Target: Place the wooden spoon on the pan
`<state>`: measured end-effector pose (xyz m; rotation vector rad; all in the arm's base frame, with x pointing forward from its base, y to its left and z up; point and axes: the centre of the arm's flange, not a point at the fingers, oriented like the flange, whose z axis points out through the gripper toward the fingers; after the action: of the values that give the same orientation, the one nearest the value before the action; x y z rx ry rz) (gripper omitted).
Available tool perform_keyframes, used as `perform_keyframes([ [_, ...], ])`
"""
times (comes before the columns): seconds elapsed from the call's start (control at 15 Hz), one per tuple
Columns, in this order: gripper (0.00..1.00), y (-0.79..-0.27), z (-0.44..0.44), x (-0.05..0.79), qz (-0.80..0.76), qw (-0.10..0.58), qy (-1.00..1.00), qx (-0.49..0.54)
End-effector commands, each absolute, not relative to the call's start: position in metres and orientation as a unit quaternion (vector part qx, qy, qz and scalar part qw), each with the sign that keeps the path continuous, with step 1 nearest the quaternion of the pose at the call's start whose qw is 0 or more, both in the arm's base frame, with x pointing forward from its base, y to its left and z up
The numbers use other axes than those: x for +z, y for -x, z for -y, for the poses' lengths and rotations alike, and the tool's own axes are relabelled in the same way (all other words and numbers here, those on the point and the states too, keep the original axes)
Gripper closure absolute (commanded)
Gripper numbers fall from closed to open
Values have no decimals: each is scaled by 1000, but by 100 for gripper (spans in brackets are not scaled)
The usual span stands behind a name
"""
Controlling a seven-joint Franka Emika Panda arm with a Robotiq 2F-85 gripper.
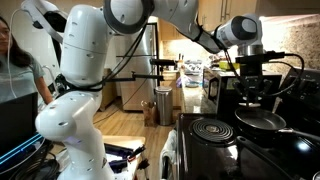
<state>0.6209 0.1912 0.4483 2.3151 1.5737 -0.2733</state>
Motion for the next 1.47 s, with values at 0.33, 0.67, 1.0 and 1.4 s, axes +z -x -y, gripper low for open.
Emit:
perform_keyframes([
  [0.33,91,-632,-189,443,-536,178,-817,-113],
  [0.67,91,-644,-176,428,-486,199,-836,-157],
  [1.0,91,-659,-186,405,-488,187,-839,-151],
  [1.4,91,-681,-208,380,-491,184,-841,-131],
])
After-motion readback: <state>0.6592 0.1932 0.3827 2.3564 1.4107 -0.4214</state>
